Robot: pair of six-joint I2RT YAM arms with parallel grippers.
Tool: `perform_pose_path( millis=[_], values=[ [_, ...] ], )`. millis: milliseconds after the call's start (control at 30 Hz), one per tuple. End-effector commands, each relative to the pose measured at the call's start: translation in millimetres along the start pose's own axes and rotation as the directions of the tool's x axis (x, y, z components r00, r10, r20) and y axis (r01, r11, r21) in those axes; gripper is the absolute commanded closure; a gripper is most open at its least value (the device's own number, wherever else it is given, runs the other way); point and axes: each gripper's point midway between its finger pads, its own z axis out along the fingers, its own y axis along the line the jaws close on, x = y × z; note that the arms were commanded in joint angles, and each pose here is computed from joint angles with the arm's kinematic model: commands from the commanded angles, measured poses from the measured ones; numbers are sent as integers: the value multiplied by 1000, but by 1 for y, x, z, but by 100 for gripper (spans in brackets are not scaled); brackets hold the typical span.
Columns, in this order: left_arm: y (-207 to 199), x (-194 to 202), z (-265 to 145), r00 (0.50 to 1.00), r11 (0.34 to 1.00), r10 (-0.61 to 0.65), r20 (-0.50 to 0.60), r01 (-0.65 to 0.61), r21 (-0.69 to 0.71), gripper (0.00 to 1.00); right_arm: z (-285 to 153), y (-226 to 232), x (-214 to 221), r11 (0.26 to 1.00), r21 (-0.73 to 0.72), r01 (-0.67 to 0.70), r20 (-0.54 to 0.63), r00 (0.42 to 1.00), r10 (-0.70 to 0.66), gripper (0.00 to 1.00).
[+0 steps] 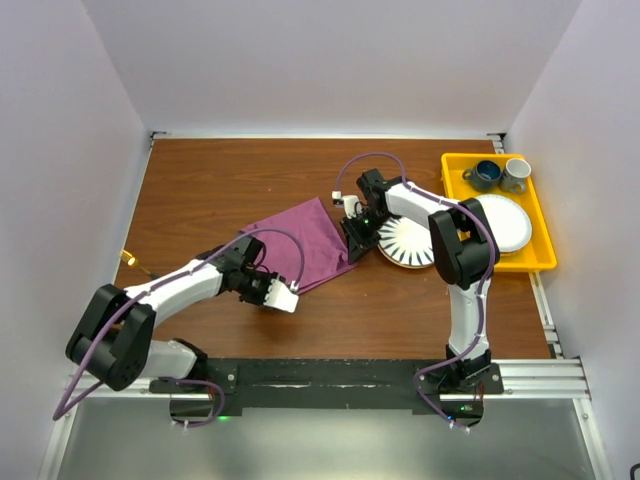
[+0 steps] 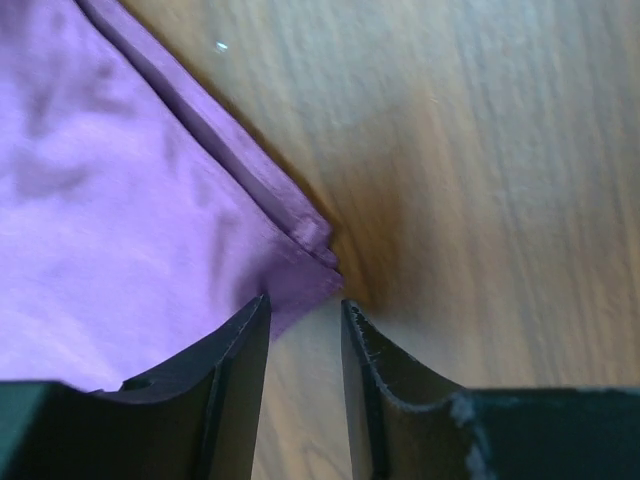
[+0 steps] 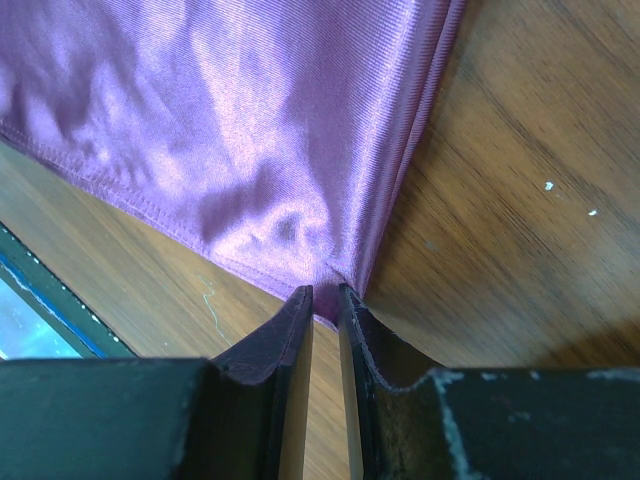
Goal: Fold the napkin into a case and place the utensils inside
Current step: Pick up the top corner of the square folded napkin from the center of the board.
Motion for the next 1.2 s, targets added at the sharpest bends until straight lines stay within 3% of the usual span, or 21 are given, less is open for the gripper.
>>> perform_pose_path(
  millis=[0, 67, 167, 267, 333, 767, 1167],
  values=[
    [-1, 2, 11, 1000, 1000, -1, 8, 0, 21, 64, -1, -3, -11, 999, 22, 26, 22, 999, -26, 79],
    [-1, 4, 13, 1000, 999, -7, 4, 7, 32, 66, -1, -3, -11, 999, 22, 27, 22, 999, -28, 79],
    [-3, 6, 16, 1000, 998, -14, -5, 14, 61, 78, -1, -3, -12, 999, 22, 29, 21, 999, -29, 79],
    [-1, 4, 15, 1000, 998, -16, -2, 16, 68, 96, 0, -3, -11, 999, 20, 30, 20, 999, -30, 79],
    [1, 1, 11, 1000, 998, -17, 5, 17, 63, 100, -1, -3, -11, 999, 19, 30, 21, 999, -30, 79],
    [42, -35, -29, 996, 1000, 13, 85, -15, 18, 100, -2, -3, -17, 999, 18, 44, 30, 999, -45, 79],
    [73, -39, -26, 992, 999, -49, 119, 46, 25, 100, -5, 0, -20, 999, 11, 35, 40, 999, -35, 78]
  ],
)
